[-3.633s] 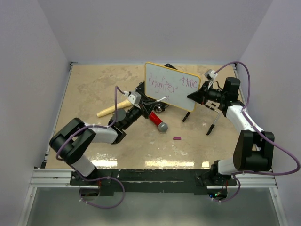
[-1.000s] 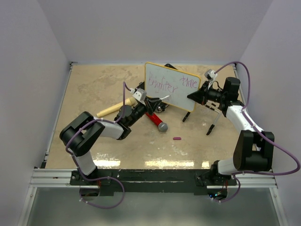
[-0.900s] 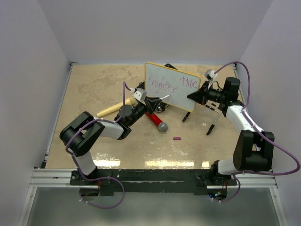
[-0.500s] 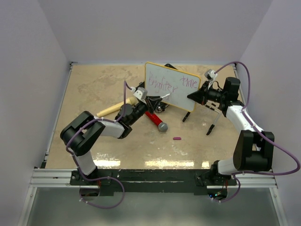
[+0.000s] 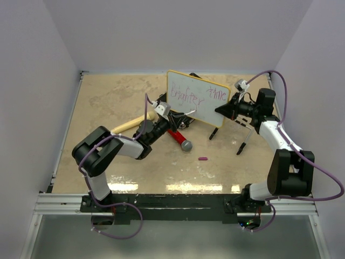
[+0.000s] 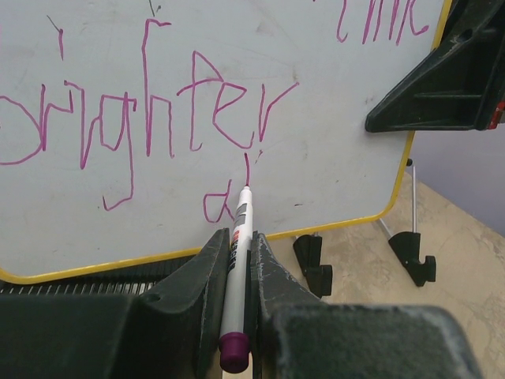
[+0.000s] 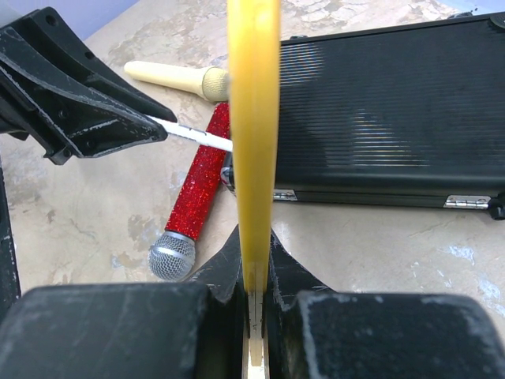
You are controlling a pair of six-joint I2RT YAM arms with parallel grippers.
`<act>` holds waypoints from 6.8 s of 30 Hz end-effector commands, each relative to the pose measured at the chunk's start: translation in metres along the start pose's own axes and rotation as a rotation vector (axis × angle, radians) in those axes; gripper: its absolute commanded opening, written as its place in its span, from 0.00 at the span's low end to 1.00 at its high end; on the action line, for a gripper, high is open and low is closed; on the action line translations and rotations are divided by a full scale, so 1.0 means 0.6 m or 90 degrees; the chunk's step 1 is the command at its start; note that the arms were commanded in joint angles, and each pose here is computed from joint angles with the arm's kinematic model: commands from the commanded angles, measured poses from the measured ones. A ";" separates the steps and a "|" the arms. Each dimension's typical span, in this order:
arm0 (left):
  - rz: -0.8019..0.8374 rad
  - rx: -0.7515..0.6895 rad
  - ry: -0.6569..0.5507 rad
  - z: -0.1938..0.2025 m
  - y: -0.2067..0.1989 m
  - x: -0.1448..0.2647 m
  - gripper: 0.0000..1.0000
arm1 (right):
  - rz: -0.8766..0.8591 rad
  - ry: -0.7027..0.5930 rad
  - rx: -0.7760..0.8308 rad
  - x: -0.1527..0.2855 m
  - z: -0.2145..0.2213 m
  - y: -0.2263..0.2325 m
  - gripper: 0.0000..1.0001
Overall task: Write a sentence on the whiteboard
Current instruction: Write with the whiteboard marker without the cap on the whiteboard.
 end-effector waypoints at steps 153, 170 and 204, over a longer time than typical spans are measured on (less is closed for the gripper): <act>0.005 0.045 -0.035 -0.063 -0.038 0.097 0.00 | -0.018 -0.006 0.011 -0.002 -0.010 0.012 0.00; -0.004 0.118 -0.049 -0.054 -0.067 0.087 0.00 | -0.019 -0.006 0.010 -0.002 -0.010 0.011 0.00; -0.008 0.028 0.020 -0.017 -0.066 0.017 0.00 | -0.025 -0.009 0.010 -0.002 -0.011 0.013 0.00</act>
Point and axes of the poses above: each gripper's point midway between its finger pads, its own x axis back along the fingers, its own y axis along the line the jaws close on, z = x × y, the point moved 10 cm from there along x, back along the fingers, and after that the axes turned 1 degree about x, right-handed, at the moved point
